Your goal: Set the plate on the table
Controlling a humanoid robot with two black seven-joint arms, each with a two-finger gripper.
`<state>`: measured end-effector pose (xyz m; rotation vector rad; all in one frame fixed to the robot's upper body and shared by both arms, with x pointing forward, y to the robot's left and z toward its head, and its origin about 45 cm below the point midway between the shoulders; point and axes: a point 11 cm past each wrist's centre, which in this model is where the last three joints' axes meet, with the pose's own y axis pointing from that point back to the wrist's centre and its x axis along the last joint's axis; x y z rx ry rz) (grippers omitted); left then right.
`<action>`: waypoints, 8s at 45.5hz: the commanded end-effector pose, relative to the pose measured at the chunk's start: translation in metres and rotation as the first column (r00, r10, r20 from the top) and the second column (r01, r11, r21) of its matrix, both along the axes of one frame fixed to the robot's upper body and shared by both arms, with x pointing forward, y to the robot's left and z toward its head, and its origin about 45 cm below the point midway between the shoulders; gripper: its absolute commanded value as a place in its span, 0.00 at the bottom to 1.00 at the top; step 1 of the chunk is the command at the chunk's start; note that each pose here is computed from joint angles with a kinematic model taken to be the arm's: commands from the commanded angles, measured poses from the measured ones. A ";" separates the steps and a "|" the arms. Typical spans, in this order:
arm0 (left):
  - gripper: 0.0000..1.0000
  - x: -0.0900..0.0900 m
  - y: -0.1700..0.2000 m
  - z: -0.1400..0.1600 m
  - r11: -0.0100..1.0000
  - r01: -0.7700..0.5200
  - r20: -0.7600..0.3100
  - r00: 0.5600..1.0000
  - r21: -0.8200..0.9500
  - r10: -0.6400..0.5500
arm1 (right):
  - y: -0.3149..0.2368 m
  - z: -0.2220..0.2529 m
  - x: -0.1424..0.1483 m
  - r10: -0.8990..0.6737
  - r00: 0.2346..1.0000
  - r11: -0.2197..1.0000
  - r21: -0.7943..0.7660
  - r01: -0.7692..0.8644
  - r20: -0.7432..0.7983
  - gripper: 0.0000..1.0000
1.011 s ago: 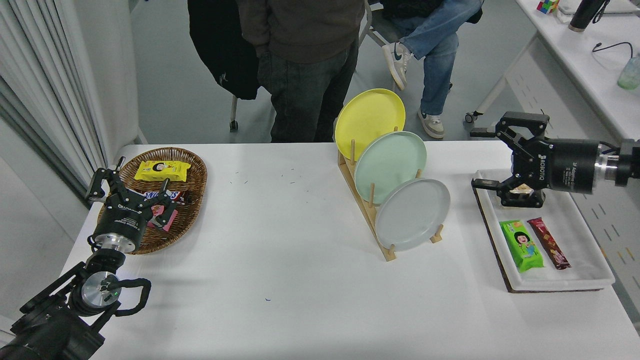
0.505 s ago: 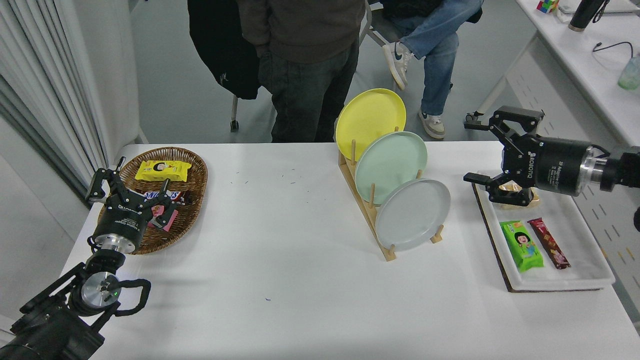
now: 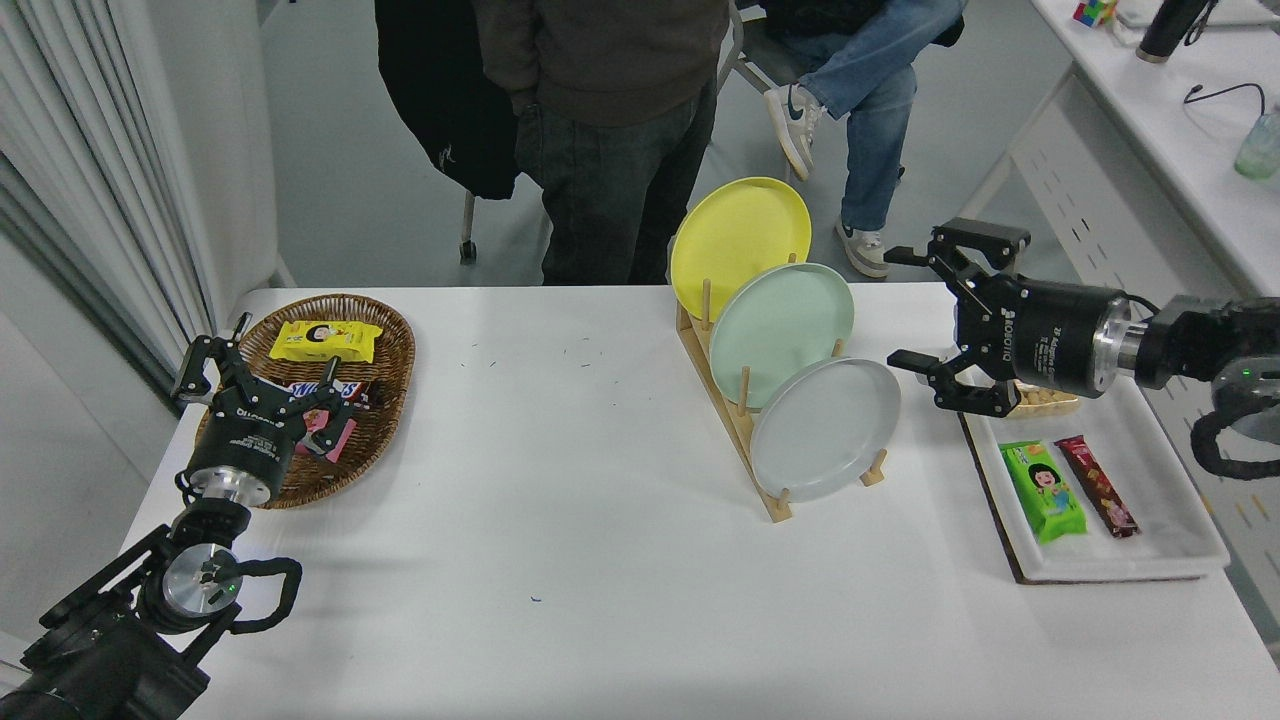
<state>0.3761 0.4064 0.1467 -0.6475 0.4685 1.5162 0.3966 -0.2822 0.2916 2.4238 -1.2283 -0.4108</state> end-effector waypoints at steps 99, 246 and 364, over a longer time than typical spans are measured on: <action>0.98 0.000 0.000 0.000 1.000 0.000 0.000 1.000 0.000 0.000 | 0.039 -0.067 0.025 -0.244 0.969 0.960 -0.147 0.238 -0.026 1.00; 0.98 0.000 0.000 0.000 1.000 0.000 0.000 1.000 0.000 0.000 | 0.033 -0.061 0.034 -0.294 0.903 0.955 -0.057 0.291 -0.313 0.38; 0.98 0.000 0.000 0.000 1.000 0.000 0.000 1.000 0.000 0.000 | 0.026 -0.054 0.045 -0.314 0.904 0.949 -0.100 0.298 -0.290 0.13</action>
